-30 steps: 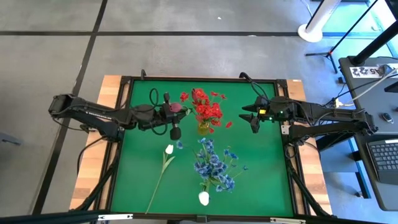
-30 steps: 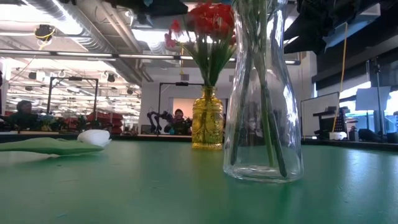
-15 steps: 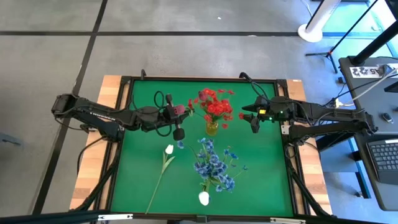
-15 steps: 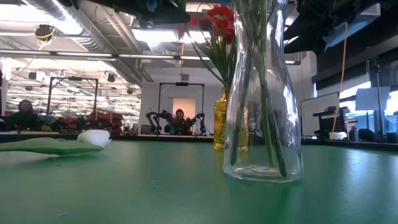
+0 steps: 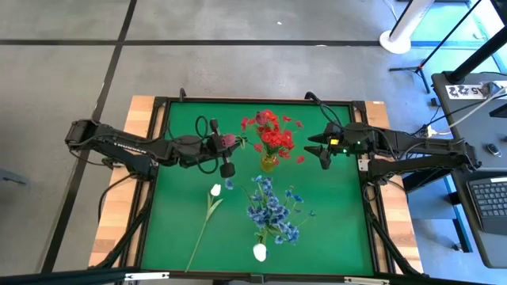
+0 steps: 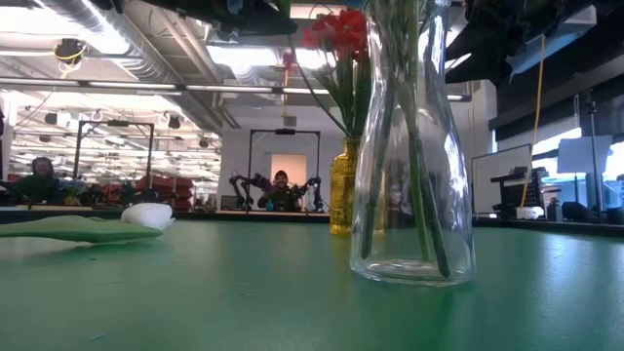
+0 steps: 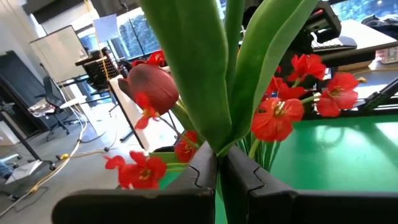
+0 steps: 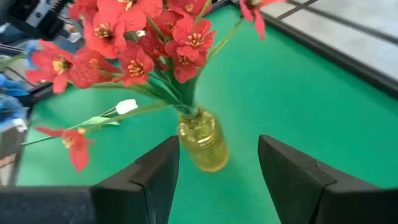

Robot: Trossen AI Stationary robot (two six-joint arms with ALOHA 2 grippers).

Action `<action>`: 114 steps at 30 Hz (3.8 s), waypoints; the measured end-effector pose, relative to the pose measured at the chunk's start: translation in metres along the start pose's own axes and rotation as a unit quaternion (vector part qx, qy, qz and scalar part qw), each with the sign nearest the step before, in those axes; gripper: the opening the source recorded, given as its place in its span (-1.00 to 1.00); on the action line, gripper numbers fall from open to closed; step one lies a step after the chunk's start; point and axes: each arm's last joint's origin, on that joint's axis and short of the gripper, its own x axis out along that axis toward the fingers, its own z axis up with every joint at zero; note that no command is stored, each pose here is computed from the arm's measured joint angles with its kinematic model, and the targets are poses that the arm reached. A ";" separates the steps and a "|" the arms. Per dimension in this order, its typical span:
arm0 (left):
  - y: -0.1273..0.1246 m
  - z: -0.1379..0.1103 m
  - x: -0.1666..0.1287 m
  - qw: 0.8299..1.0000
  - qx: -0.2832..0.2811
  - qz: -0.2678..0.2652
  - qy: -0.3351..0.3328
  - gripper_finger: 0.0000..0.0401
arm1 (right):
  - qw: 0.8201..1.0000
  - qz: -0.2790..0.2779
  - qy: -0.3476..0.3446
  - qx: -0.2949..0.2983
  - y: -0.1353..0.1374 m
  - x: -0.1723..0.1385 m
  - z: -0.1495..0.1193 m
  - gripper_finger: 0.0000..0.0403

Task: Sort flowers into vase by color
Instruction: Put the dark red flower into the yellow vase, then put the white flower into the transparent vase

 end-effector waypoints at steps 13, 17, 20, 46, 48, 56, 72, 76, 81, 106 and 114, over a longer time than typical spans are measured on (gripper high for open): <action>0.000 0.000 0.000 1.000 0.023 -0.001 0.000 -1.00 | 0.995 0.002 0.096 -0.011 0.003 0.042 -0.014 0.08; -0.001 0.000 0.000 1.000 0.023 -0.018 -0.005 -1.00 | 0.993 0.000 0.118 -0.016 0.003 0.053 -0.018 0.08; -0.002 0.001 0.000 0.999 0.019 -0.032 -0.009 -1.00 | 0.992 -0.002 0.122 -0.023 0.003 0.063 -0.020 0.08; -0.004 -0.006 0.003 0.993 -0.035 -0.116 0.003 -1.00 | 0.989 0.079 0.107 -0.058 0.011 0.138 -0.034 0.08; -0.004 -0.008 0.005 0.993 -0.035 -0.117 0.008 -1.00 | 0.989 0.079 0.107 -0.058 0.011 0.141 -0.035 0.08; -0.015 -0.026 0.020 0.992 -0.024 -0.120 0.038 -1.00 | 0.990 0.083 0.100 -0.057 0.012 0.143 -0.034 0.08; -0.014 -0.031 0.024 0.990 -0.035 -0.125 0.054 -0.99 | 0.990 0.083 0.101 -0.057 0.012 0.143 -0.034 0.08; -0.012 -0.036 0.025 0.989 -0.029 -0.122 0.077 -0.87 | 0.990 0.084 0.101 -0.057 0.012 0.143 -0.034 0.08; -0.012 -0.045 0.023 0.987 -0.016 -0.103 0.120 -0.59 | 0.990 0.084 0.102 -0.056 0.012 0.143 -0.034 0.08; -0.015 -0.009 -0.038 0.971 0.021 -0.069 0.230 0.08 | 0.989 0.089 0.104 -0.056 0.012 0.143 -0.034 0.08; -0.011 -0.011 -0.076 0.941 -0.106 -0.090 0.309 0.08 | 0.988 0.097 0.109 -0.055 0.012 0.142 -0.035 0.08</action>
